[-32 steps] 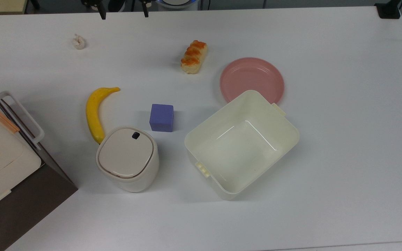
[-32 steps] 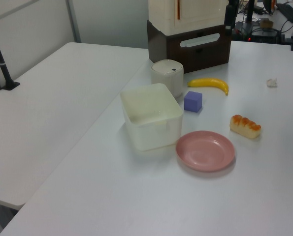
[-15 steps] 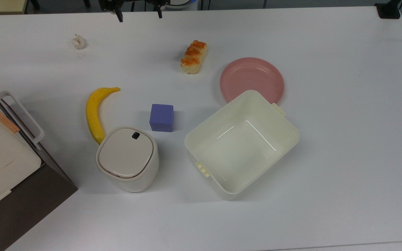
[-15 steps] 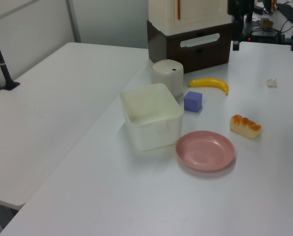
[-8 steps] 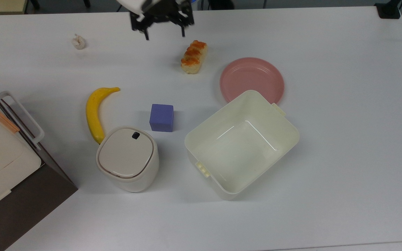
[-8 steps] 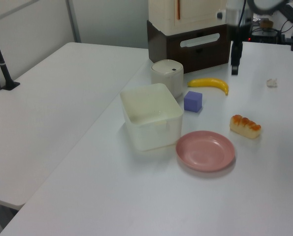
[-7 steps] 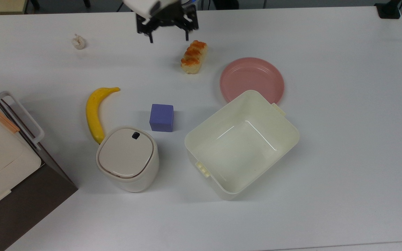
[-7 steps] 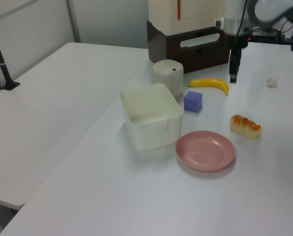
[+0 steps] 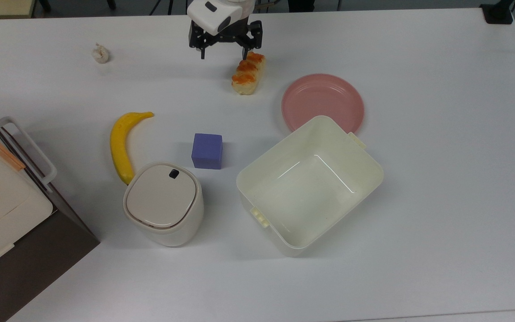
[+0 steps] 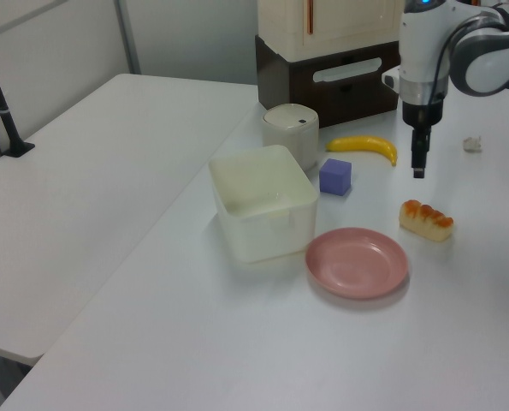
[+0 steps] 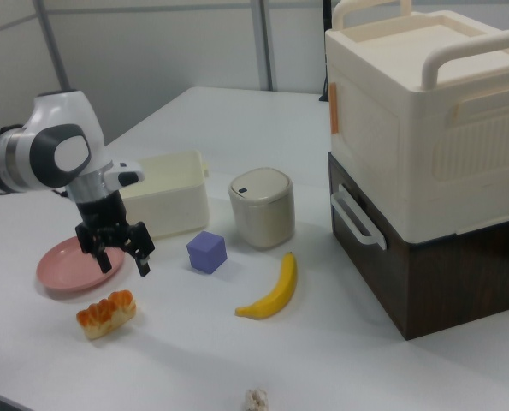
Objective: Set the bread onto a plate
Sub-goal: 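Move the open gripper over the orange-glazed bread roll and lower it, then close the gripper on the bread roll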
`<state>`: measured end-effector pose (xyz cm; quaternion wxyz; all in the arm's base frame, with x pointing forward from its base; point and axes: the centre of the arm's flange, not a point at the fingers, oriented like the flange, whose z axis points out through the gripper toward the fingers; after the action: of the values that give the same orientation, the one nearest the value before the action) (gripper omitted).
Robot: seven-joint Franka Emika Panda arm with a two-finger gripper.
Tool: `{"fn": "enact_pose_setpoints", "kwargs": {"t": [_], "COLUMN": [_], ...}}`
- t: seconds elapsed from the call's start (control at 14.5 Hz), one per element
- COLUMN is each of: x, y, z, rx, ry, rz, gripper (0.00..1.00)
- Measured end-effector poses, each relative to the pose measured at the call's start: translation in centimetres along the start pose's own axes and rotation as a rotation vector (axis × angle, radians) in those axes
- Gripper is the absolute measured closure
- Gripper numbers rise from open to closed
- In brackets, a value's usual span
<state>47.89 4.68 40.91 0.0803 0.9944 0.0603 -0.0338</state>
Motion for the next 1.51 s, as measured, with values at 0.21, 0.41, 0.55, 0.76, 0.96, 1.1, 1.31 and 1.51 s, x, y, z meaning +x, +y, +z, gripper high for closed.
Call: {"fn": "enact_pose_setpoints", "kwargs": {"t": [0.21, 0.41, 0.55, 0.76, 0.96, 1.1, 1.31, 1.51], "x": [-1.8, -2.2, -1.8, -1.3, -1.3, -1.4, -1.8, -1.7], "y": [-0.9, -2.9, -4.2, -6.2, -7.7, -8.2, -8.6, -9.3], "z": [1.6, 1.8, 1.5, 1.9, 2.7, 3.3, 5.9, 8.2], "rx": [-0.048, -0.065, -0.060, -0.050, -0.054, -0.058, -0.082, -0.144], "ry": [-0.029, -0.023, 0.020, 0.073, 0.065, 0.052, 0.001, -0.030], "rz": [-0.055, -0.108, -0.114, -0.092, -0.098, -0.104, -0.125, -0.142], "gripper": [0.00, 0.00, 0.00, 0.00, 0.00, 0.00, 0.00, 0.00]}}
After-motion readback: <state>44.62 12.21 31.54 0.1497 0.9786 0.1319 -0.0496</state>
